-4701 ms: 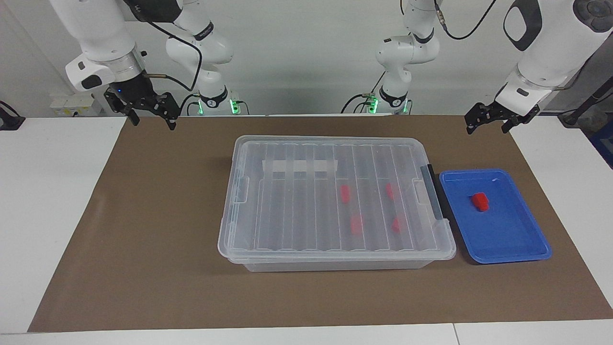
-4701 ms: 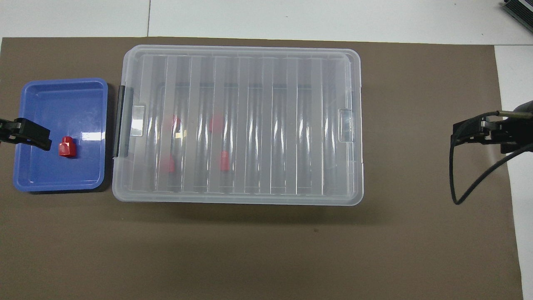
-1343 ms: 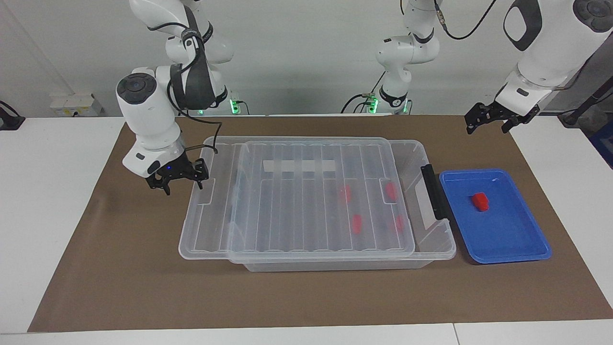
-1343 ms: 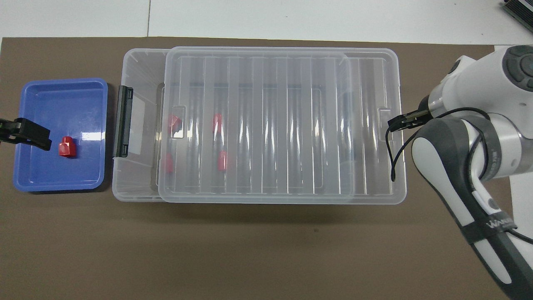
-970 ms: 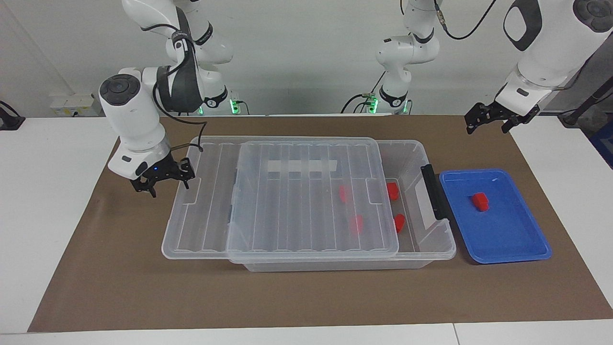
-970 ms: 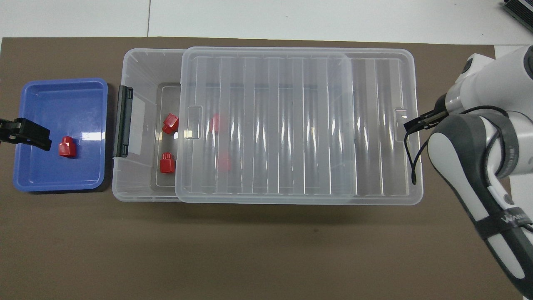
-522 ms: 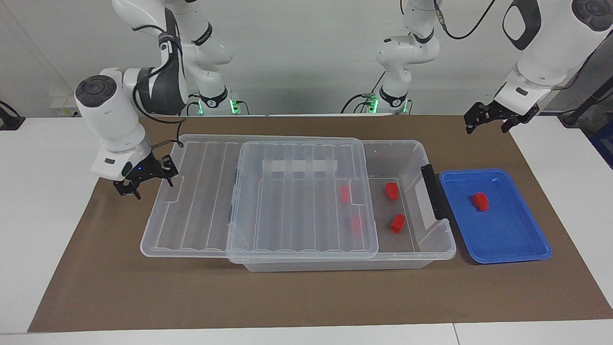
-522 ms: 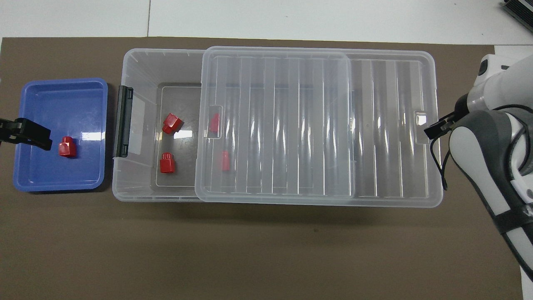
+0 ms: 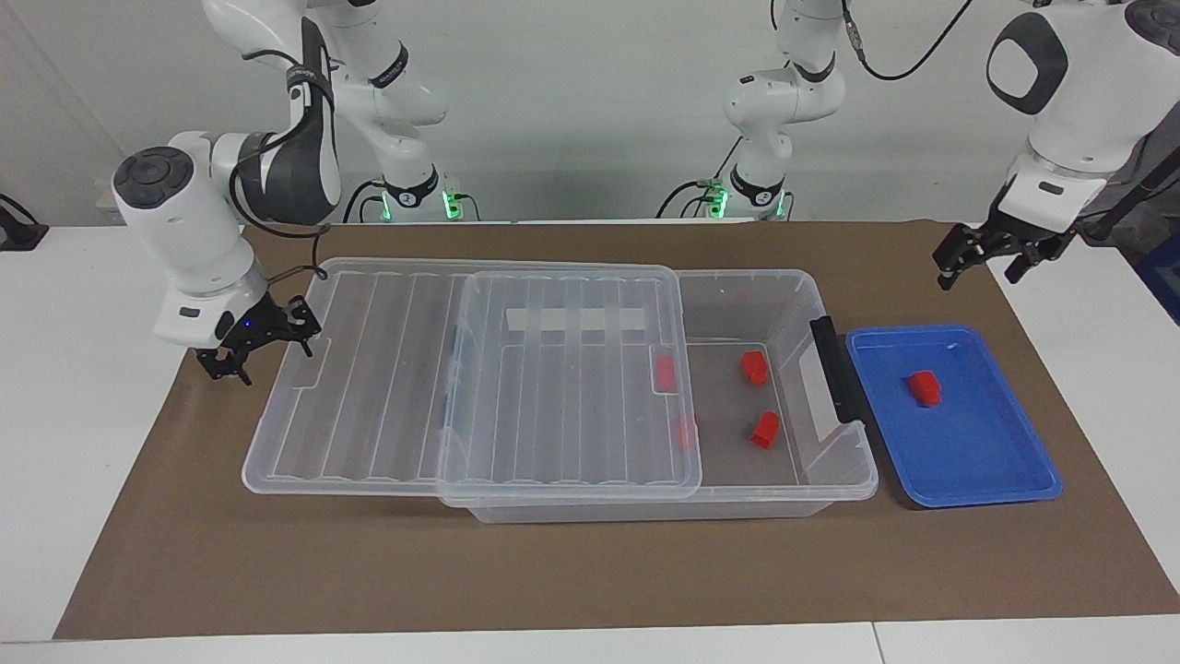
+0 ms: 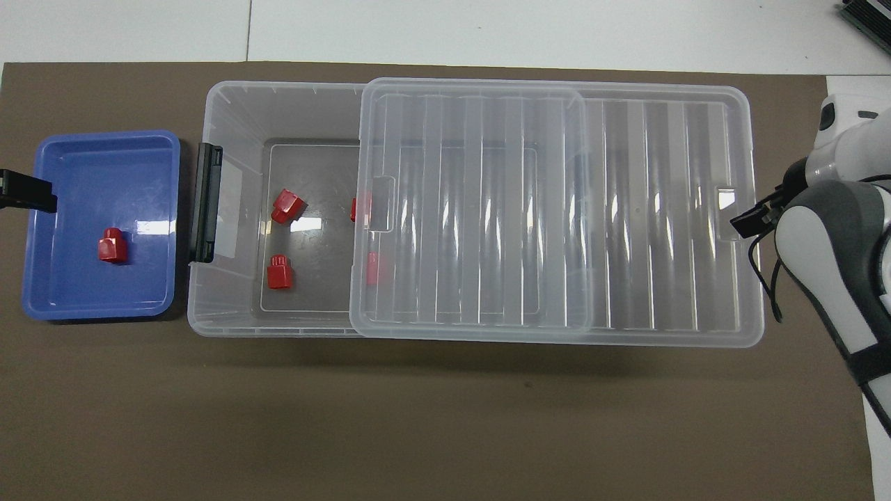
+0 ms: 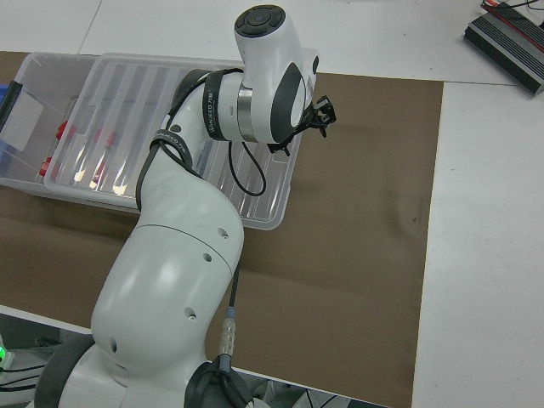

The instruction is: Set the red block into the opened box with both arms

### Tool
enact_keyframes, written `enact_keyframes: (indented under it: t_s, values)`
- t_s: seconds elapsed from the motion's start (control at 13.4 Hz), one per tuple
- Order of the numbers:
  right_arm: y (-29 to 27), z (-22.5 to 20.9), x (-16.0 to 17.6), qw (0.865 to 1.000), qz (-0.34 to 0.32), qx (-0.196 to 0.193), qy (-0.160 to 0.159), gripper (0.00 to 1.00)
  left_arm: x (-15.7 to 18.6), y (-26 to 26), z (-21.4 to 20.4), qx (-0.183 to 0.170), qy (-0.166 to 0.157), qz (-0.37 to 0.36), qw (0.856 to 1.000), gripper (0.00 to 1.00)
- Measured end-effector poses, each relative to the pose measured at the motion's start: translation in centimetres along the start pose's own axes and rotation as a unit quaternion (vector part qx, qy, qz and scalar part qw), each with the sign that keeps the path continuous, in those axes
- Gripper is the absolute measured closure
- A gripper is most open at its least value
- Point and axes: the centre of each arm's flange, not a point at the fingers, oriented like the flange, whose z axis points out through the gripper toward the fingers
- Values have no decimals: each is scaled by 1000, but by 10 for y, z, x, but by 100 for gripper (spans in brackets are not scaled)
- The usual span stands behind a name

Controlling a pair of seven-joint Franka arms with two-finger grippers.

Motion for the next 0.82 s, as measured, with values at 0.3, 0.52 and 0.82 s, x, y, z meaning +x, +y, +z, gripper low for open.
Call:
enact_keyframes:
  t_s: [0.3,0.52,0.82]
  values:
    - [-1,1,-1,1000,0,3,-5,10,-10,-22,100,2,34,-18,999,0]
    - [-7,-10,-5,998,51,10,-17,10,-16,-17,146,-1,39,-25,999,0]
    - [-57,-60,0,983,181,5,-28,9,-17,-25,190,-3,39,-34,999,0]
